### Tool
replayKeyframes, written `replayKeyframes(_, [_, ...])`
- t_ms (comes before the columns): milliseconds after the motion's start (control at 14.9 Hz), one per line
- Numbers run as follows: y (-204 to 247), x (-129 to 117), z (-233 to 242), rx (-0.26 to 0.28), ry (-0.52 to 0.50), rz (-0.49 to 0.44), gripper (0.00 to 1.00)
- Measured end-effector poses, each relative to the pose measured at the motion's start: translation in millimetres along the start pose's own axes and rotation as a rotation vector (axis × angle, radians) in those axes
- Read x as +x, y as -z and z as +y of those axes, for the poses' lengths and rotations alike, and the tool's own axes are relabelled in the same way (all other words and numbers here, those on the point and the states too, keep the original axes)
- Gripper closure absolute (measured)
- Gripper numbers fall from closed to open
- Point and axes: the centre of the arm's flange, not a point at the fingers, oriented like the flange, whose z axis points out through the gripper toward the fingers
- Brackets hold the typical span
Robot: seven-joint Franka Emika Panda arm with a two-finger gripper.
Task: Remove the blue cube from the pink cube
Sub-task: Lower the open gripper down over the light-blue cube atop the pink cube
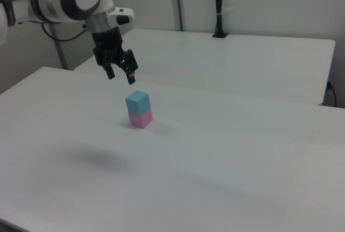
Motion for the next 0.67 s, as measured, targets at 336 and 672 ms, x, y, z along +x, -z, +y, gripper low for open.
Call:
replayKeyframes(336, [-0.2,-0.1,-0.3,0.003,0.000,-0.001,0.00])
replayKeyframes(672, [-2.2,0.2,-0.7,0.003,0.000,-0.005,0.00])
